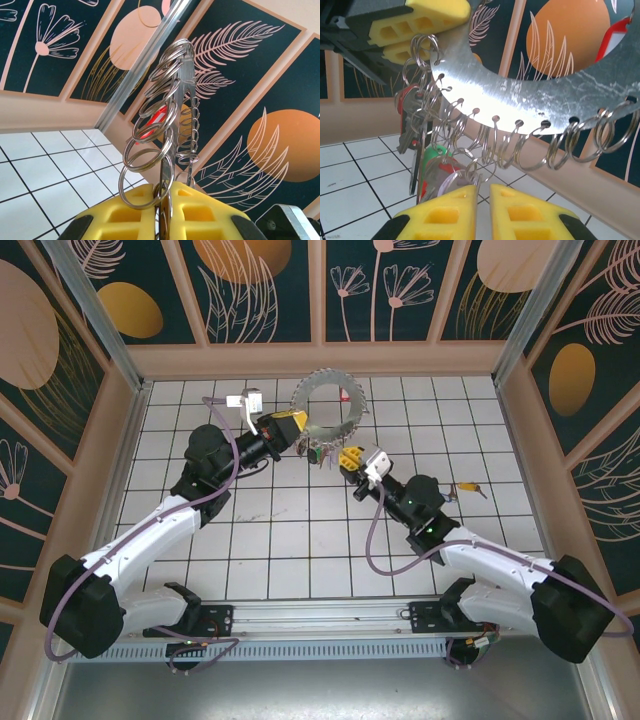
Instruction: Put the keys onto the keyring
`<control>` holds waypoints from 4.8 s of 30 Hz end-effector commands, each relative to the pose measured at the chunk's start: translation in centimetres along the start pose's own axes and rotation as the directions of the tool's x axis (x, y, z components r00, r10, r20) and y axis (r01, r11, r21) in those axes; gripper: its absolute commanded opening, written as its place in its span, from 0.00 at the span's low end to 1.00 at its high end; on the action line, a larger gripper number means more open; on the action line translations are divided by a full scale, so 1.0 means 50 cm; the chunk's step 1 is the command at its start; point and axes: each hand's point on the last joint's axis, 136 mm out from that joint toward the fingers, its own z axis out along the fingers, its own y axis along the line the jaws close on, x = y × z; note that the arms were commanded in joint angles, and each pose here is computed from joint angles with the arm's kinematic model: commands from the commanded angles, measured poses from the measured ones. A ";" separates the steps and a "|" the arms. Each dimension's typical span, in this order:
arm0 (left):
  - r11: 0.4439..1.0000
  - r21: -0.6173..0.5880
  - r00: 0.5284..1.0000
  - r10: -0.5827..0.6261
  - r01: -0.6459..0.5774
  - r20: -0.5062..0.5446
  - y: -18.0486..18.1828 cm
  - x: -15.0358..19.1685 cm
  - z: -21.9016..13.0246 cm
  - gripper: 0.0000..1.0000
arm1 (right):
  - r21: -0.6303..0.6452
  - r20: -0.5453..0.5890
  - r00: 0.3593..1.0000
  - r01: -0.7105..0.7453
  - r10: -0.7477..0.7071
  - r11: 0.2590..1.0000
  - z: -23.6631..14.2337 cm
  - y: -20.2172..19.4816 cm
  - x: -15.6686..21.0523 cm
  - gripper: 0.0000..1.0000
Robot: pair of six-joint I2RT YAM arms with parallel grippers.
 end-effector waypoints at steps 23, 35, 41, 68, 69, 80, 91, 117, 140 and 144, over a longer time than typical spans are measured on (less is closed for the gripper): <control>1.000 0.018 0.999 -0.008 0.007 0.042 -0.021 -0.038 0.003 0.00 | 0.063 -0.021 1.000 0.014 -0.012 0.998 0.004 -0.004 0.010 0.18; 1.000 0.016 0.999 -0.011 0.010 0.040 -0.021 -0.037 0.004 0.00 | 0.094 -0.030 0.999 0.015 -0.012 0.995 -0.006 -0.013 0.021 0.19; 1.000 0.015 0.999 -0.021 0.020 0.033 -0.018 -0.032 0.004 0.00 | 0.067 0.029 1.000 0.004 -0.006 0.998 0.002 -0.007 -0.015 0.15; 1.000 -0.023 1.000 -0.013 0.013 -0.020 -0.007 -0.026 0.017 0.00 | 0.115 0.010 0.999 0.035 -0.036 0.993 -0.004 -0.010 -0.004 0.21; 1.000 -0.026 1.000 -0.008 0.008 -0.024 -0.008 -0.027 0.019 0.00 | 0.111 0.004 0.999 0.035 -0.035 0.993 -0.004 -0.008 0.000 0.21; 1.000 -0.022 0.998 0.016 -0.017 -0.054 -0.015 -0.031 0.026 0.00 | 0.140 0.038 0.998 0.035 -0.041 0.990 -0.006 -0.017 -0.014 0.22; 1.000 -0.015 0.998 0.014 -0.015 -0.062 -0.017 -0.028 0.028 0.00 | 0.161 0.039 0.998 0.041 -0.048 0.986 0.003 -0.025 -0.017 0.23; 1.000 -0.008 0.997 0.004 -0.004 -0.077 -0.015 -0.020 0.032 0.00 | 0.189 0.044 0.996 0.068 -0.078 0.980 -0.001 -0.037 -0.028 0.18; 1.000 0.005 0.996 -0.001 0.001 -0.085 -0.021 -0.018 0.032 0.00 | 0.179 -0.010 0.992 0.125 -0.125 0.976 -0.012 -0.040 -0.018 0.16; 1.000 0.009 0.996 -0.007 0.007 -0.085 -0.022 -0.018 0.032 0.00 | 0.174 0.012 0.994 0.106 -0.110 0.979 -0.008 -0.039 -0.025 0.14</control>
